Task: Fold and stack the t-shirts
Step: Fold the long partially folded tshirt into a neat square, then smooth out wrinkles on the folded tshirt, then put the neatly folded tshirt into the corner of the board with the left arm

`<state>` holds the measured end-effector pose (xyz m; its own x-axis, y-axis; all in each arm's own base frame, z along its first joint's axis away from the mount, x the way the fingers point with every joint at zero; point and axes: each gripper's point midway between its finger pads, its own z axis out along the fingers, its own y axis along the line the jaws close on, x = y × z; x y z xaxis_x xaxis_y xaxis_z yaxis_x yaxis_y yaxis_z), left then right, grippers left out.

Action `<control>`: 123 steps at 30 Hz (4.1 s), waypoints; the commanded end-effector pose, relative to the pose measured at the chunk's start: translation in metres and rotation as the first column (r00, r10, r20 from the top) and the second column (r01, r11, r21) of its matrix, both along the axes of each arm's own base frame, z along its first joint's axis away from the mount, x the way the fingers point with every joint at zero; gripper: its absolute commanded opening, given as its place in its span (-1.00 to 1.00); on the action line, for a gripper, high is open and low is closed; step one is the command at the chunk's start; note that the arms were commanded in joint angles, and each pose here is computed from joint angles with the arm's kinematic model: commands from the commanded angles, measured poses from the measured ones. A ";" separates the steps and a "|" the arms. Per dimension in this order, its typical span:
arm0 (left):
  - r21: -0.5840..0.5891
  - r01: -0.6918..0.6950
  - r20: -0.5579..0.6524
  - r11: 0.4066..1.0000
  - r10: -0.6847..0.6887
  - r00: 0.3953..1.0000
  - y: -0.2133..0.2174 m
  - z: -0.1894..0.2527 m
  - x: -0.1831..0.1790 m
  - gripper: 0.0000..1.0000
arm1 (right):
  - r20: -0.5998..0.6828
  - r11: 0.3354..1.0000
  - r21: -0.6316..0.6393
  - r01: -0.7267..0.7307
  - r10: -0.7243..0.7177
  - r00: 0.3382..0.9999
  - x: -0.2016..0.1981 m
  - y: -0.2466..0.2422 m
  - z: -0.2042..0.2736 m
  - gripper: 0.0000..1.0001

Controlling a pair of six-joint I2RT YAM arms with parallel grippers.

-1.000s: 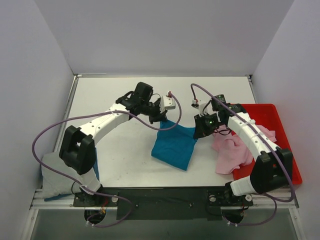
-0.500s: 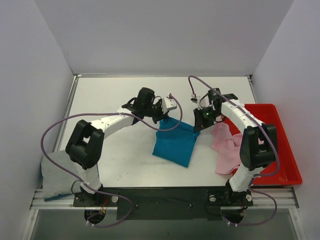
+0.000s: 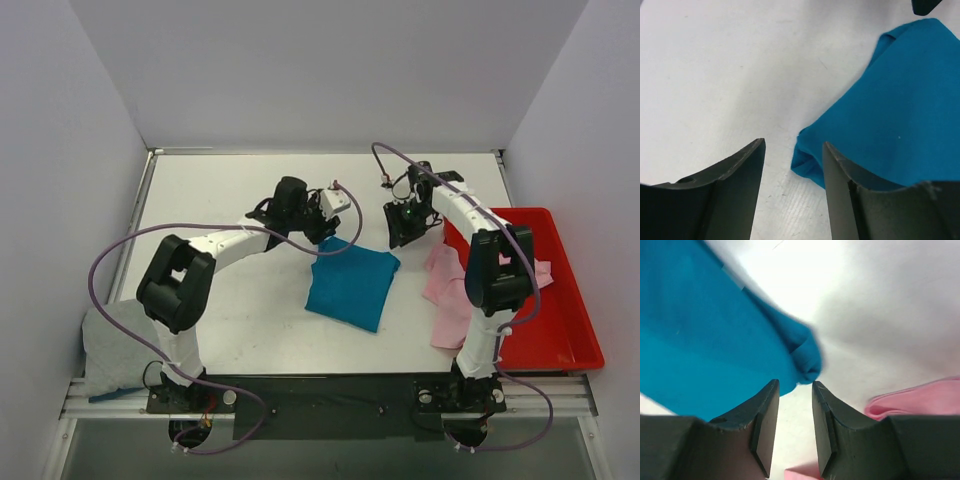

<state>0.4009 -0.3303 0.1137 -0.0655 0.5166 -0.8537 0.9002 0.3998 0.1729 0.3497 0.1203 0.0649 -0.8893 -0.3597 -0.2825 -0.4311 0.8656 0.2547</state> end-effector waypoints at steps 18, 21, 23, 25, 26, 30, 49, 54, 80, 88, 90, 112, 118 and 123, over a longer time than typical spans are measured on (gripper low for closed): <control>-0.035 -0.133 -0.461 0.991 0.102 0.881 -0.005 -0.032 -0.071 -0.78 | -0.084 0.919 -0.007 0.395 -0.394 0.915 -0.046 0.021 -0.037 -1.00; 0.052 -0.207 -0.442 0.977 0.209 0.873 0.016 -0.058 -0.070 -0.81 | -0.098 0.919 -0.031 0.393 -0.394 0.914 -0.033 0.022 -0.050 -1.00; 0.065 -0.232 -0.421 0.970 0.238 0.875 0.022 -0.065 -0.069 -0.81 | -0.092 0.913 -0.043 0.406 -0.408 0.908 -0.024 0.021 -0.053 -1.00; 0.026 -0.257 -0.361 0.966 0.249 0.899 0.019 -0.066 -0.059 -0.81 | -0.097 0.902 -0.065 0.427 -0.431 0.897 -0.019 0.018 -0.057 -1.00; 0.038 -0.283 -0.332 0.958 0.279 0.901 0.023 -0.069 -0.054 -0.81 | -0.105 0.901 -0.070 0.428 -0.434 0.895 -0.018 0.018 -0.059 -1.00; 0.038 -0.269 -0.272 0.962 0.269 0.924 0.020 -0.053 -0.042 -0.80 | -0.049 0.910 -0.081 0.407 -0.412 0.910 -0.012 0.013 -0.042 -1.00; 0.030 0.015 -0.367 0.999 -0.003 0.930 0.014 -0.058 -0.145 -0.66 | -0.256 0.938 0.129 0.323 -0.283 0.924 -0.148 0.070 -0.061 -1.00; 0.093 -0.004 -0.332 0.996 0.035 0.943 0.022 -0.088 -0.153 -0.67 | -0.313 0.938 -0.008 0.346 -0.331 0.890 -0.176 0.045 -0.089 -1.00; 0.058 -0.822 -0.754 0.567 0.564 0.336 0.052 -0.035 -0.061 0.41 | -0.041 0.908 -0.007 0.418 -0.418 0.907 -0.115 0.027 -0.011 -0.06; 0.137 -0.827 -0.790 0.546 0.563 0.241 0.040 -0.081 -0.077 0.60 | -0.055 0.910 -0.023 0.413 -0.414 0.909 -0.135 0.017 -0.020 -0.07; 0.133 -0.832 -0.803 0.539 0.550 0.228 0.038 -0.091 -0.081 0.57 | -0.056 0.909 -0.020 0.417 -0.417 0.907 -0.136 0.015 -0.020 -0.07; 0.231 -0.745 -0.633 0.625 0.679 0.373 0.105 -0.036 -0.066 -1.00 | 0.011 0.909 0.002 0.418 -0.418 0.908 -0.114 -0.004 -0.002 -0.06; 0.425 -0.650 -0.495 0.630 0.763 0.416 0.164 -0.024 -0.107 -1.00 | 0.076 0.931 0.047 0.362 -0.365 0.928 -0.103 0.006 0.008 0.45; 0.408 -0.661 -0.365 0.630 0.776 0.515 0.210 0.008 -0.113 -1.00 | 0.108 0.955 0.058 0.289 -0.294 0.950 -0.102 0.021 0.007 0.71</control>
<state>0.3081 -0.1689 0.0971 -0.8762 0.1014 -0.4712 0.2097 0.9604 -0.1832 0.2393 0.1289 0.0610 -0.9409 -0.0129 -0.3386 -0.1079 0.9587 0.2632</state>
